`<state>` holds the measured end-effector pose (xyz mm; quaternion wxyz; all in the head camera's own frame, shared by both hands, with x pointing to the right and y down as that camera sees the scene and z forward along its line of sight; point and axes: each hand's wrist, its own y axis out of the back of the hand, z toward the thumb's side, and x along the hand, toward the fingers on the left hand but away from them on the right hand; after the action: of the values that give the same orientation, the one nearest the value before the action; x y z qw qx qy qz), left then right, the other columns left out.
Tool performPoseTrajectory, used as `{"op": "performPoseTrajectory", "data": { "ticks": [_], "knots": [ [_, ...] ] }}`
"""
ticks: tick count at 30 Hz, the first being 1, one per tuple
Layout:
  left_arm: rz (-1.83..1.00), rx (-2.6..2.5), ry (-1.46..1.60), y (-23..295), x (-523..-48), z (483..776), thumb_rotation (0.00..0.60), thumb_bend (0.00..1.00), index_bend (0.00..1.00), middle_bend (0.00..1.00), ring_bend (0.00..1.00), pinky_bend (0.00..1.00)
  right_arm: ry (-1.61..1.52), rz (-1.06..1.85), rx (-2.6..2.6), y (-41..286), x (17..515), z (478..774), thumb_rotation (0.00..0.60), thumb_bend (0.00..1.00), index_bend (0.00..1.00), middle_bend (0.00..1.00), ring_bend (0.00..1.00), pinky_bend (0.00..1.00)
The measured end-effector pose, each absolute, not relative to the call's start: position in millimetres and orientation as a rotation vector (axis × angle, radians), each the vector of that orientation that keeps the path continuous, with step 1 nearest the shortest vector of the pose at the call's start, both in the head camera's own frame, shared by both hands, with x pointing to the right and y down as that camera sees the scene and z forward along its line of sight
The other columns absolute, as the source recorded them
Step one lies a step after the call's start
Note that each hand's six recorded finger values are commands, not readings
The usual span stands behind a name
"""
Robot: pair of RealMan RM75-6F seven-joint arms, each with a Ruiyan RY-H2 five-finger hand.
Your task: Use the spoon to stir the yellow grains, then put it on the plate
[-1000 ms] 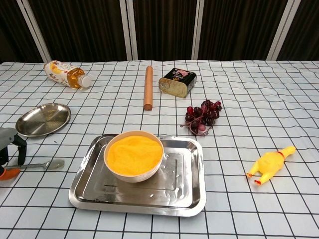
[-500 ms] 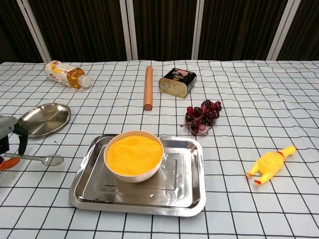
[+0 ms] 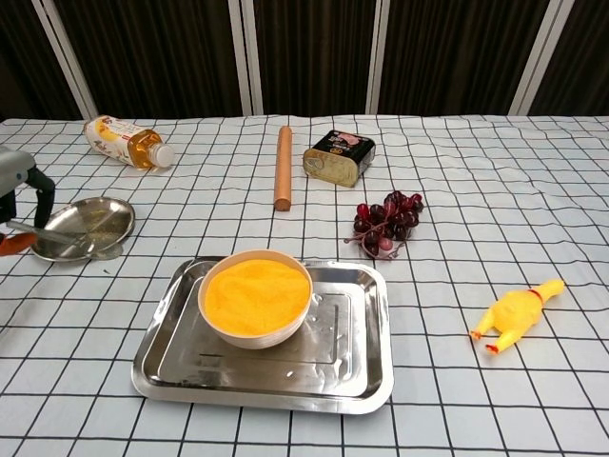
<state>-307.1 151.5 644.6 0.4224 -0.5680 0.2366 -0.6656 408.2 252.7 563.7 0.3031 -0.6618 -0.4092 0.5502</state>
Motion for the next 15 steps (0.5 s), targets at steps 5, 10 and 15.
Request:
{"op": "performPoseTrajectory", "data": {
  "ticks": [5, 10, 15],
  "knots": [
    [-1.596, -1.383, 0.559, 131, -280, 632, 0.600, 0.59, 0.79, 1.00, 1.00, 1.00, -1.094, 1.461, -1.755, 252, 409, 564, 0.600, 0.32, 0.00, 0.00, 0.00, 0.00],
    [-1.509, -1.328, 0.490, 114, -245, 621, 0.600, 0.59, 0.79, 1.00, 1.00, 1.00, -1.108, 1.467, -1.760, 251, 411, 564, 0.600, 0.32, 0.00, 0.00, 0.00, 0.00],
    [-1.394, -1.265, 0.395, 105, -202, 612, 0.600, 0.59, 0.79, 1.00, 1.00, 1.00, -1.119, 1.469, -1.768, 250, 412, 564, 0.600, 0.32, 0.00, 0.00, 0.00, 0.00]
  ]
}}
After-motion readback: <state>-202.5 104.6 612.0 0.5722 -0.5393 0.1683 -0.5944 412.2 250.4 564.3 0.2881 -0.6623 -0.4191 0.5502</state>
